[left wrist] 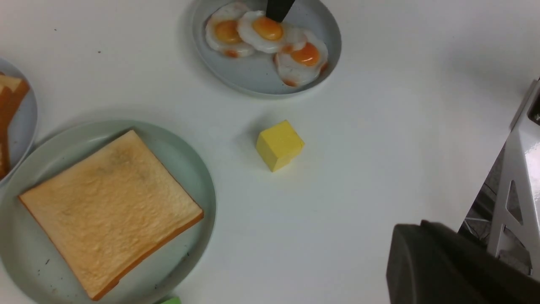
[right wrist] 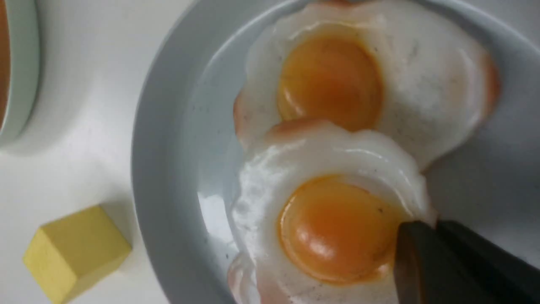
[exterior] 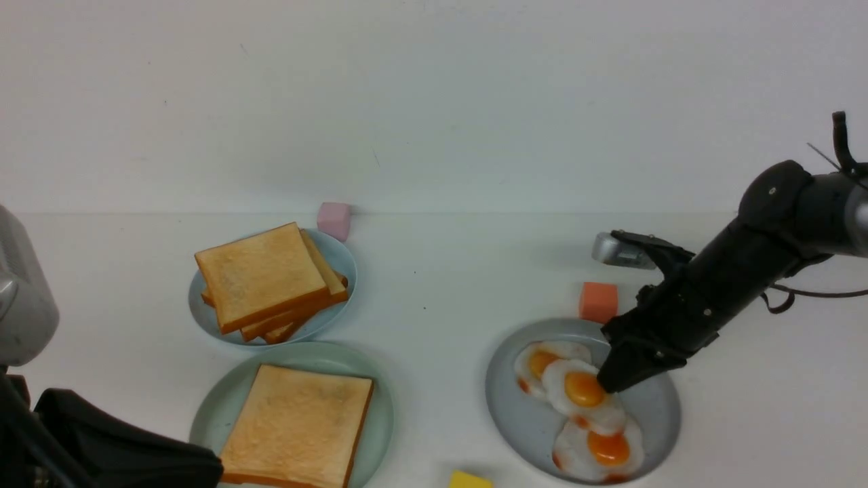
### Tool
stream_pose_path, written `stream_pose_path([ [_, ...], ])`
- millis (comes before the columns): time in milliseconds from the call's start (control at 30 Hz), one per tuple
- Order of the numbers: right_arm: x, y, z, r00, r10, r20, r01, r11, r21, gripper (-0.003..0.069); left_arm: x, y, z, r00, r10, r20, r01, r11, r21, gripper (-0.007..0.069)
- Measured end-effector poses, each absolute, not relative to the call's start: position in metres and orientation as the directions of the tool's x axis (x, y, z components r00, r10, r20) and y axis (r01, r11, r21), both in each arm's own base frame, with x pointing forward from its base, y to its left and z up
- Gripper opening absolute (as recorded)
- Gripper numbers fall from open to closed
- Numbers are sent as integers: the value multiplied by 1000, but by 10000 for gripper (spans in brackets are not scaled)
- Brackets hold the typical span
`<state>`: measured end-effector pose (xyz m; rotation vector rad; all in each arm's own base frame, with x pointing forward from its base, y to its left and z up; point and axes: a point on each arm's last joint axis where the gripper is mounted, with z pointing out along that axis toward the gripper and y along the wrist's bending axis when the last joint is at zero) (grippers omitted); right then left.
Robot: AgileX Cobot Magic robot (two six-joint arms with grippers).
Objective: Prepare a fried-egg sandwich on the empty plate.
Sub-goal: Use the right arm to grab a fried egg, then use the right arm to place the fried egg on the slice of bread in the middle, then use the left arm to grab a slice of bread
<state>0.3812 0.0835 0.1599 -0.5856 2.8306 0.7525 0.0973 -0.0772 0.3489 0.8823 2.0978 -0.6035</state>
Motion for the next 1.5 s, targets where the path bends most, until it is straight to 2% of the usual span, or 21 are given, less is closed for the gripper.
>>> stream_pose_path([
  [167, 381, 85, 202, -885, -347, -311, -448, 816, 365, 34, 98, -75, 347, -460, 415, -785, 748, 657, -90, 22],
  [300, 382, 107, 232, -856, -357, -373, -482, 813, 328, 34, 99, -73, 346, -463, 427, -777, 740, 668, -74, 26],
  [467, 372, 173, 251, -791, -421, -444, -581, 743, 332, 34, 99, -70, 345, -482, 424, -767, 719, 692, -69, 29],
  [500, 366, 202, 253, -761, -446, -470, -623, 706, 338, 34, 98, -69, 345, -487, 422, -765, 710, 702, -65, 29],
  [667, 350, 287, 236, -678, -535, -504, -728, 588, 353, 34, 92, -61, 347, -502, 403, -766, 660, 750, -38, 34],
  [700, 351, 291, 235, -675, -539, -504, -731, 584, 353, 34, 92, -61, 347, -505, 399, -766, 656, 753, -40, 34],
  [767, 349, 322, 218, -653, -565, -504, -753, 551, 360, 31, 90, -57, 348, -519, 382, -765, 626, 779, -36, 36],
  [900, 356, 345, 190, -671, -566, -478, -739, 557, 379, 31, 88, -54, 347, -534, 374, -758, 599, 800, -28, 38],
  [1067, 365, 349, 174, -703, -542, -460, -709, 587, 391, 54, 88, -53, 346, -548, 373, -748, 592, 805, -32, 39],
  [1167, 364, 350, 175, -711, -536, -456, -701, 592, 397, 90, 88, -52, 346, -548, 379, -746, 590, 807, -24, 39],
  [1200, 365, 350, 178, -709, -536, -458, -703, 591, 396, 145, 88, -51, 346, -546, 384, -745, 588, 809, -14, 39],
  [1233, 364, 350, 179, -709, -537, -457, -703, 590, 397, 145, 88, -51, 346, -545, 385, -745, 587, 810, -11, 39],
  [1333, 363, 346, 189, -681, -572, -457, -730, 581, 361, 279, 91, -49, 346, -529, 393, -752, 576, 817, 22, 39],
  [1367, 364, 345, 192, -675, -577, -460, -735, 579, 353, 286, 91, -49, 347, -526, 393, -754, 575, 818, 26, 39],
  [1400, 365, 339, 206, -655, -596, -465, -753, 572, 327, 347, 93, -49, 344, -517, 388, -763, 567, 823, 35, 39],
  [1433, 365, 339, 209, -651, -597, -469, -755, 570, 324, 358, 94, -49, 343, -519, 389, -761, 565, 824, 36, 39],
  [1467, 365, 331, 229, -631, -609, -481, -771, 561, 302, 391, 96, -49, 337, -524, 378, -763, 552, 833, 34, 39],
  [1500, 365, 330, 232, -628, -610, -482, -773, 560, 299, 391, 97, -49, 336, -523, 374, -766, 549, 835, 33, 39],
])
